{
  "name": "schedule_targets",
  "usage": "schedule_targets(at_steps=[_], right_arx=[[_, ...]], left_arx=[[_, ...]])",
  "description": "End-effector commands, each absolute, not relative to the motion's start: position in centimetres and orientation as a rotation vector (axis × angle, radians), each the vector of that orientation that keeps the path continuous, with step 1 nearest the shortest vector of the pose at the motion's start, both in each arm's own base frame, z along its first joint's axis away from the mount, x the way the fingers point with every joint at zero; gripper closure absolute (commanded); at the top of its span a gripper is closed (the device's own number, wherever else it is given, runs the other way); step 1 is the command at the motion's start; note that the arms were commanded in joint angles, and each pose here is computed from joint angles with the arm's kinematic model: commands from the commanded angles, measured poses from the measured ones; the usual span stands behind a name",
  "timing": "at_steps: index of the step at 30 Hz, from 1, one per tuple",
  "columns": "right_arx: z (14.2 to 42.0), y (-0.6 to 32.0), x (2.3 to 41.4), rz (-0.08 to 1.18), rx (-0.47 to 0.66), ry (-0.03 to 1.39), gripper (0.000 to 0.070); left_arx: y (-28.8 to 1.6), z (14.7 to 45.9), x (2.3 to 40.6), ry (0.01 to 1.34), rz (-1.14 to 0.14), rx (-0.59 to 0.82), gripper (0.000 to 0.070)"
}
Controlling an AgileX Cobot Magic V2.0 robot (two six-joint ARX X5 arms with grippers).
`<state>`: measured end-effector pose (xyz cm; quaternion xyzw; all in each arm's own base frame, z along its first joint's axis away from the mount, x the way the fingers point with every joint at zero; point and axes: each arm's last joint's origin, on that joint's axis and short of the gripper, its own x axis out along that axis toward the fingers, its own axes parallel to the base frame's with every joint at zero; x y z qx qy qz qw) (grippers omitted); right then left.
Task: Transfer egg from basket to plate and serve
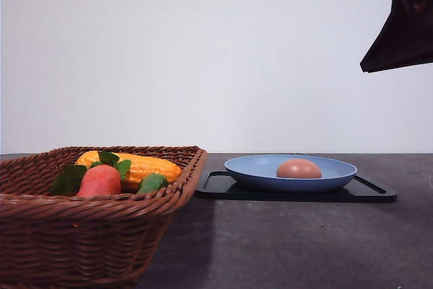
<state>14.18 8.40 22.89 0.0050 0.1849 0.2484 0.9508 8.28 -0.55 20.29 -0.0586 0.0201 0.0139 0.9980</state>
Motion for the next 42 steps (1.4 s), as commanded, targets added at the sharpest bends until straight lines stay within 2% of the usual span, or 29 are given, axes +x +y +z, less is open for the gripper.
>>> schedule_targets(at_steps=[1,6,13,40,42], right_arx=[[23.3,8.5,14.3,0.505,0.026,0.362,0.0700],[23.3,8.5,14.3,0.505,0.026,0.361,0.0700],[23.3,8.5,14.3,0.505,0.026,0.361,0.0700],[23.3,8.5,14.3,0.506,0.027,0.358,0.0700],[23.5,8.4,14.2,0.495,-0.018,0.330,0.0700]], left_arx=[[-0.6,19.4,8.6,0.050,0.008,-0.116,0.0700],[-0.4,16.8,9.2,0.121,0.015,-0.116,0.0700],[-0.4,14.7,9.6,0.182,0.025,-0.129,0.0700],[-0.4,14.7,9.6,0.181,0.022,-0.138,0.0700],[-0.4,14.7,9.6,0.180,0.022,-0.138,0.0700]])
